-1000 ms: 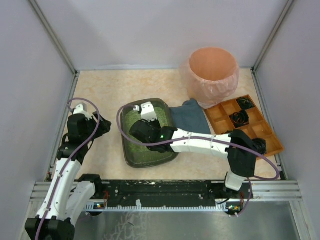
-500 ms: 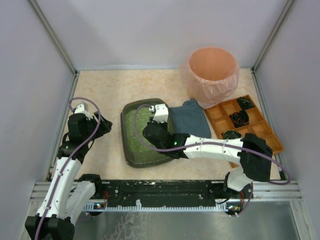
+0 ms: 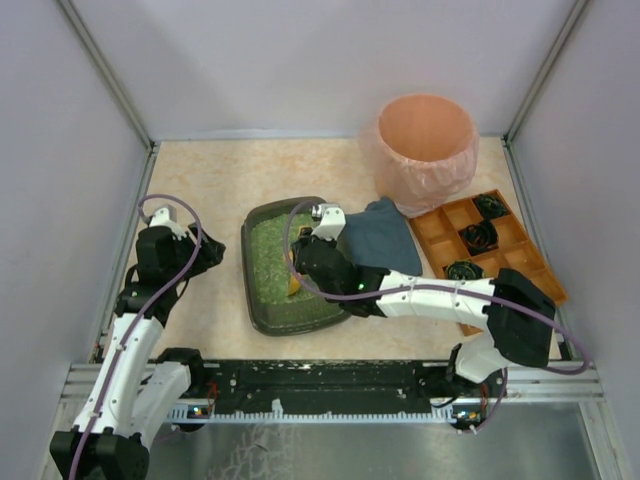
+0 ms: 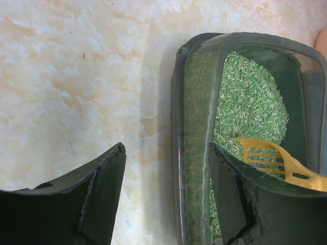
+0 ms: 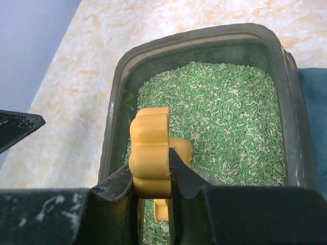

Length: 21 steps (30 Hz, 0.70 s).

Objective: Clean the litter box

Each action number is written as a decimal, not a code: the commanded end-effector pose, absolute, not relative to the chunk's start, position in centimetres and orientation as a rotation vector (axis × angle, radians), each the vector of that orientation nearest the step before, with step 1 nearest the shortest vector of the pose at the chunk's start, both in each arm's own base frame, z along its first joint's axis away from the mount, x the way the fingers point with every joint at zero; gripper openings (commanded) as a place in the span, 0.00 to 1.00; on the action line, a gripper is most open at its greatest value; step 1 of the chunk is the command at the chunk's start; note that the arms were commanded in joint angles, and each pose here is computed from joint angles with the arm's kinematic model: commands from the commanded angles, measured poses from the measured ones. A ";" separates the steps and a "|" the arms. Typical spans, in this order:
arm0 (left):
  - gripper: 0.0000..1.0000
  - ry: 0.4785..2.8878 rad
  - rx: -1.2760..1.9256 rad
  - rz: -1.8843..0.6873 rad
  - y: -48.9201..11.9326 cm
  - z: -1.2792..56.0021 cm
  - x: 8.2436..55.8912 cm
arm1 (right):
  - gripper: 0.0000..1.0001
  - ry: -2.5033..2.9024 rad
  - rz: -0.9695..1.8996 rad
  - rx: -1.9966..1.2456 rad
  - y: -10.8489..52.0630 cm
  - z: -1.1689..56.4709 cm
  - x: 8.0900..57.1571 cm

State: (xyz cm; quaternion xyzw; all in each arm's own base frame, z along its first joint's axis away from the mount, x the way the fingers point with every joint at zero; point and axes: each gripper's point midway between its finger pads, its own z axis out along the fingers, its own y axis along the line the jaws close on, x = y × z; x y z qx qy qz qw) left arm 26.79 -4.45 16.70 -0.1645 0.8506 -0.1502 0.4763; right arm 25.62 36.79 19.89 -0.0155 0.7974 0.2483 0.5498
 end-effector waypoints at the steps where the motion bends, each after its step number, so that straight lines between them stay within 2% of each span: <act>1: 0.71 2.059 -0.381 -0.373 -4.4 17.0 27.2 | 0.00 1.765 0.704 0.029 36.4 25.9 26.0; 6: 0.71 2.064 -0.372 -0.382 -4.6 16.9 27.2 | 0.00 1.741 0.567 -0.086 33.8 27.5 26.1; 12: 0.71 2.080 -0.331 -0.432 -5.6 16.6 27.4 | 0.00 1.758 0.548 -0.158 31.6 28.2 26.3; 21: 0.71 2.074 -0.285 -0.478 -6.4 17.0 27.3 | 0.00 1.644 1.024 -0.591 33.9 30.0 25.5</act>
